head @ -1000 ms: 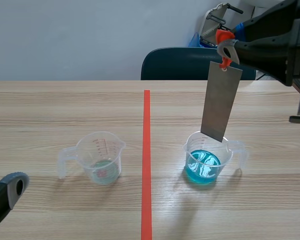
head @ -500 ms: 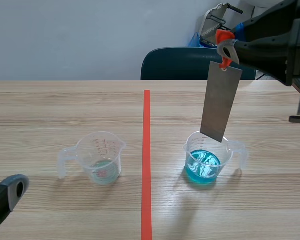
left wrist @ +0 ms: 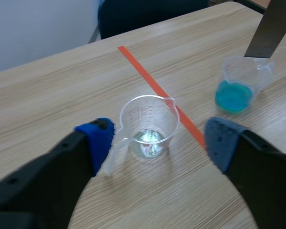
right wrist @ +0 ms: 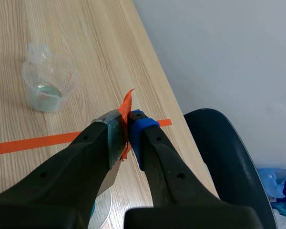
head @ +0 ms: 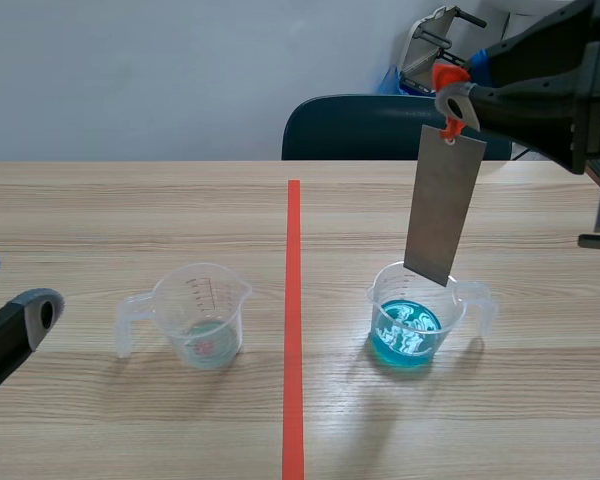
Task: Do the redox reaction experiment
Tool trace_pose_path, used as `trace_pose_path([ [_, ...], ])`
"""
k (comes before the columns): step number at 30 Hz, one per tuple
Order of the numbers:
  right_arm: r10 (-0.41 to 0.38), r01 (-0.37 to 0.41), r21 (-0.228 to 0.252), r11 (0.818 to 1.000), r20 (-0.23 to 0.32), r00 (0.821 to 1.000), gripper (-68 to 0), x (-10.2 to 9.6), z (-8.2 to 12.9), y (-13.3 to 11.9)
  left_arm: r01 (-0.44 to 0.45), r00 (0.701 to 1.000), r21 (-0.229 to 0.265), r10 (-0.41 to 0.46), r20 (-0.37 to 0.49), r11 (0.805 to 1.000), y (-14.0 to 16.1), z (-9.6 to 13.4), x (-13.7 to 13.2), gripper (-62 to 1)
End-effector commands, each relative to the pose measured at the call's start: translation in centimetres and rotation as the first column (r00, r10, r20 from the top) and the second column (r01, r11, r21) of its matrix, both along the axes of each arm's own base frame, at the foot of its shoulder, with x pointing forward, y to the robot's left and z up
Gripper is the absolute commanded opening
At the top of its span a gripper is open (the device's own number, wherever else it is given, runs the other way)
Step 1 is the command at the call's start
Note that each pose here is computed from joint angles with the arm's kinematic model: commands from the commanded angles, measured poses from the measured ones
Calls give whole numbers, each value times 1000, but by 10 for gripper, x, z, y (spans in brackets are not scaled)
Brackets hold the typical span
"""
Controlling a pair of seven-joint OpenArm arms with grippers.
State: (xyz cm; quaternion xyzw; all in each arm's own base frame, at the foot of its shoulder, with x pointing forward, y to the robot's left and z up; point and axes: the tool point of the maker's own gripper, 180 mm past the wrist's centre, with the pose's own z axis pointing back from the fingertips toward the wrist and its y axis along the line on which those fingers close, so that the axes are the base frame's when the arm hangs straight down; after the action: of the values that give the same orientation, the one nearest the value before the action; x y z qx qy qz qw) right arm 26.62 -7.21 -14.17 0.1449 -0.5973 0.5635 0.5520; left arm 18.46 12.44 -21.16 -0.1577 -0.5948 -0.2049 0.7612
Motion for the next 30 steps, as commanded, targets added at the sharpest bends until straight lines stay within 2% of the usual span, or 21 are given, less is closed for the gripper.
trace_pose_path([
  [1,13,-13,8,1000,19,1000,-667,1,8,1,14,1000,-23,-14,4,1000,-3,-5,5,-272],
  [3,13,-13,8,1000,19,1000,-667,1,8,1,28,1000,-39,-28,0,999,-6,-15,12,-339],
  [7,13,-13,8,1000,19,1000,-667,1,8,1,47,999,-99,-47,5,994,-16,-34,28,-573],
  [8,13,-13,8,1000,19,1000,-667,1,8,1,56,998,-116,-55,9,992,-21,-39,31,-588],
  [15,13,-13,8,1000,19,1000,-667,1,8,1,157,988,-208,-154,28,965,-66,-63,58,-586],
  [24,13,-13,7,1000,19,1000,-667,1,7,1,255,967,-212,-245,75,943,-128,-77,93,-586],
  [30,13,-13,5,1000,20,1000,-667,1,7,1,311,950,-237,-299,87,920,-167,-80,106,-586],
])
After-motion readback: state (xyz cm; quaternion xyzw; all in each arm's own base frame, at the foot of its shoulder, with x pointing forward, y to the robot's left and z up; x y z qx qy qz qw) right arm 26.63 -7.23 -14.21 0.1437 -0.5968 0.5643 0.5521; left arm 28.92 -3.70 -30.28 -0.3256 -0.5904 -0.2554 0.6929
